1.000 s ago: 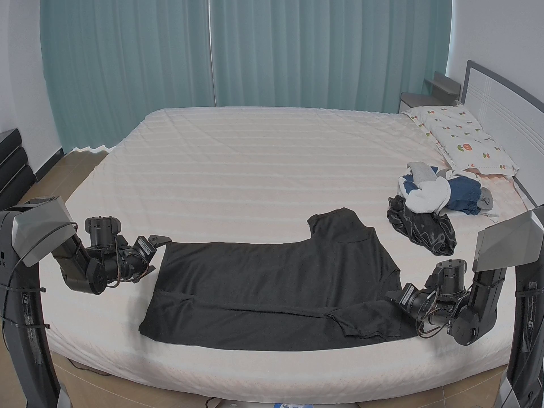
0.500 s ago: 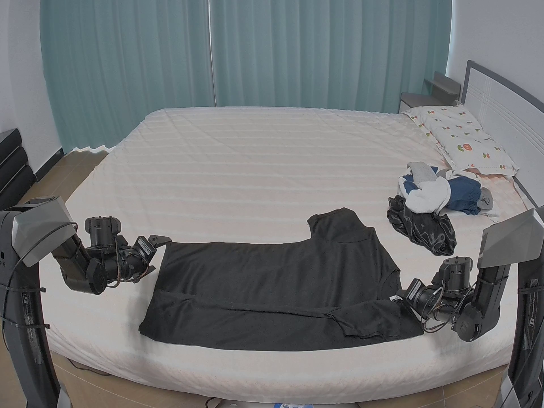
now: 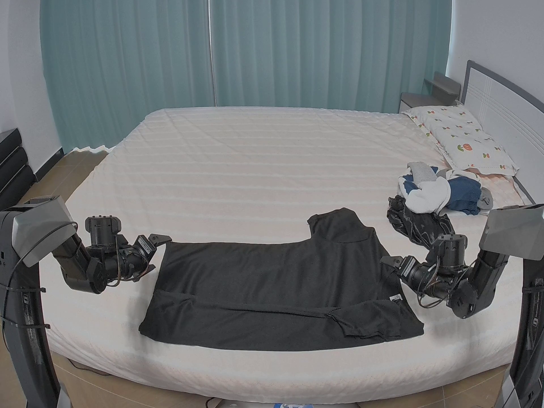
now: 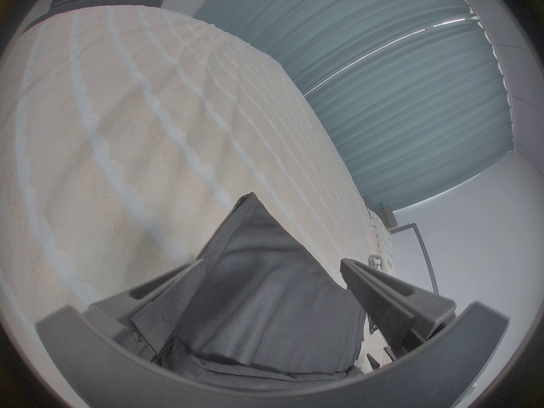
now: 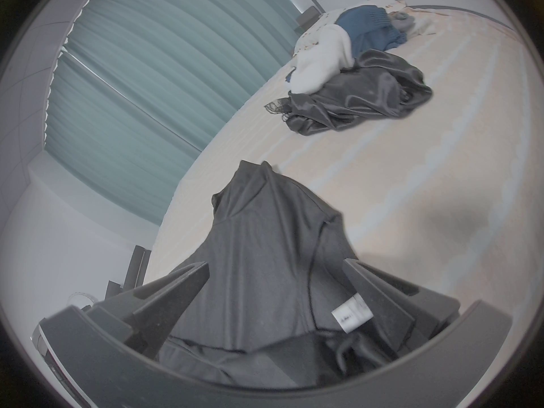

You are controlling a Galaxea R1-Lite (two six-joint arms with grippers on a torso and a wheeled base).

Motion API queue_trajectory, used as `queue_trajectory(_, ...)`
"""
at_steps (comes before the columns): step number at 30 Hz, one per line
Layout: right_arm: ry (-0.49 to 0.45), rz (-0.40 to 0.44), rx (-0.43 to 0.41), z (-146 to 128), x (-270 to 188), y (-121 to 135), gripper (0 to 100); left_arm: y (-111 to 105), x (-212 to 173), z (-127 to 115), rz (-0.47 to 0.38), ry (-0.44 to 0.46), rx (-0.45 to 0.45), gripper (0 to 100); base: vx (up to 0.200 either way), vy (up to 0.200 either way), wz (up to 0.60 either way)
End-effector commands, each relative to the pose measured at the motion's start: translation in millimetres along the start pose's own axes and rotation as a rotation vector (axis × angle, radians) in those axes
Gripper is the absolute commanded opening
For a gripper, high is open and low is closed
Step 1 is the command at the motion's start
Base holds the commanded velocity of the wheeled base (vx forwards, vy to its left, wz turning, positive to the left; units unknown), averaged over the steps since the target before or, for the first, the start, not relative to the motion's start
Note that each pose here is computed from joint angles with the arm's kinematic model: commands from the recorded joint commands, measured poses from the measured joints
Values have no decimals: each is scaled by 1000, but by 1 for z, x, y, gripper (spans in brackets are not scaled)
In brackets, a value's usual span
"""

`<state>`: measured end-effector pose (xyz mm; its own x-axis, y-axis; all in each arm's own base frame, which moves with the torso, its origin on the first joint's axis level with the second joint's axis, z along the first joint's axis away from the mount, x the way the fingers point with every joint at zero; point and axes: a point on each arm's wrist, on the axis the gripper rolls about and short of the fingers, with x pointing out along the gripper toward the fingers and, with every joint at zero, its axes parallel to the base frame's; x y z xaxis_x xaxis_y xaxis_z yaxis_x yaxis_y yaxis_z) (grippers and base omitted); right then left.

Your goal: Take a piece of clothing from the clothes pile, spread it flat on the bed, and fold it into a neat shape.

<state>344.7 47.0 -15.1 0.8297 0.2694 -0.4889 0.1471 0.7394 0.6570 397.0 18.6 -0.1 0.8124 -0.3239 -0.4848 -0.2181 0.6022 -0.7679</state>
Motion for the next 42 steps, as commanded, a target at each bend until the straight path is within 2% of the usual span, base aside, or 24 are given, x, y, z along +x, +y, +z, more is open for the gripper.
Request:
queue_trajectory(1, -35, 61, -8, 34, 24, 13, 100, -5, 10, 9, -17, -27, 11, 100, 0, 0, 0)
queue_trajectory(4, -19, 73, -1, 35, 27, 6, 100, -11, 19, 17, -23, -57, 21, 100, 0, 0, 0)
queue_trajectory(10, 1, 75, 9, 31, 28, 0, 100, -37, 39, 32, -29, -38, 44, 100, 0, 0, 0)
queue_trajectory(14, 11, 77, 8, 27, 27, 2, 100, -32, 61, 36, -6, -75, 87, 100, 0, 0, 0)
queue_trajectory(16, 17, 77, 5, 25, 28, 2, 100, -21, 72, 36, 46, -114, 130, 100, 0, 0, 0)
queue_trajectory(20, 9, 85, 4, 27, 32, 2, 100, -11, 76, 27, 77, -100, 153, 100, 0, 0, 0)
queue_trajectory(29, 6, 74, 11, 29, 33, -3, 100, -14, 81, 18, 73, -79, 198, 100, 0, 0, 0)
queue_trajectory(36, 6, 80, 5, 28, 34, 0, 100, -8, 86, 13, 85, -62, 230, 100, 0, 0, 0)
queue_trajectory(37, -2, 87, 1, 31, 33, 2, 100, -6, 87, 12, 89, -58, 235, 0, 0, 0, 0)
queue_trajectory(42, -31, 109, -15, 41, 28, 13, 100, -3, 88, 10, 95, -51, 232, 0, 0, 0, 0)
